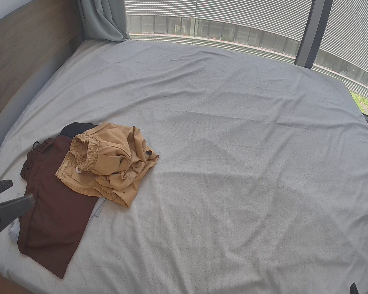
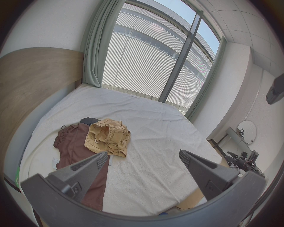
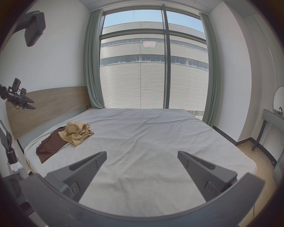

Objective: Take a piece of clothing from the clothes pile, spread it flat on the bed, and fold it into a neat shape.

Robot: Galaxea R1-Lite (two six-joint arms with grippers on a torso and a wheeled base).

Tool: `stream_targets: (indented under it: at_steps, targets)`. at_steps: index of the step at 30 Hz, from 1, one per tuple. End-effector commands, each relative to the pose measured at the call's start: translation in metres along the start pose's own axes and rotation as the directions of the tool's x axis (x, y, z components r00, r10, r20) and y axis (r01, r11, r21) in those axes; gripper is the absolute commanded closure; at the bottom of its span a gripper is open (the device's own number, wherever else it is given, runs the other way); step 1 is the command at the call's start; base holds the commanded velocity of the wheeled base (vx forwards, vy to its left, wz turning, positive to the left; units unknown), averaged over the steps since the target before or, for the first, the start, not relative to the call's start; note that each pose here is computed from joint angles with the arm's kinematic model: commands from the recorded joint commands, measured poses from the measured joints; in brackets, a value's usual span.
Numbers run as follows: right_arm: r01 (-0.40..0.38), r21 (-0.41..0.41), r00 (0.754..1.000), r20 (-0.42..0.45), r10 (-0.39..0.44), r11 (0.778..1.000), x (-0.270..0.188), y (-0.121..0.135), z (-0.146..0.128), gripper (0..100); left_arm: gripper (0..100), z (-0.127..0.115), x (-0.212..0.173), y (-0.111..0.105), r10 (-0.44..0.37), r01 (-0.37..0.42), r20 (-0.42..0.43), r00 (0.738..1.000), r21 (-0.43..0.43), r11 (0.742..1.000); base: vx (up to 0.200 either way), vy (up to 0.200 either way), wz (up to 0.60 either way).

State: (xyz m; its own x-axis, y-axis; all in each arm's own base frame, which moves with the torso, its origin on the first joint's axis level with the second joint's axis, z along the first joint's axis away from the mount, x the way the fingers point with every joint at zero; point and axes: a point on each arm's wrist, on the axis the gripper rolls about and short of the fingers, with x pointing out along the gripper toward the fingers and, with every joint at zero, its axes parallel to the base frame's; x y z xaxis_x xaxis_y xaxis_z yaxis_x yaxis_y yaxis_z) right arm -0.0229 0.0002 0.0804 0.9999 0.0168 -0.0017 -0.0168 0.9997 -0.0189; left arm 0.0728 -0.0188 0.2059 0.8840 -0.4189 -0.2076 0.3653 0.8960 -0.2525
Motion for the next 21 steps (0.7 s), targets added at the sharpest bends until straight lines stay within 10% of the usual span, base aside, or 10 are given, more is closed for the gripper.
stream_targets:
  at_steps: [1, 21]
  targets:
    - [0.000, 0.001, 1.000, 0.000, 0.000, 1.000, 0.000, 0.000, -0.005, 0, 0, 0.009, 0.015, 0.003, 0.000, -0.001, -0.036, 0.999, -0.031, 1.000, 0.000, 0.000, 0.00]
    - [0.000, 0.001, 1.000, 0.000, 0.000, 1.000, 0.000, 0.000, -0.005, 0, 0, 0.026, 0.072, 0.049, -0.026, 0.021, -0.041, 0.999, -0.112, 0.993, 0.000, 0.000, 0.00]
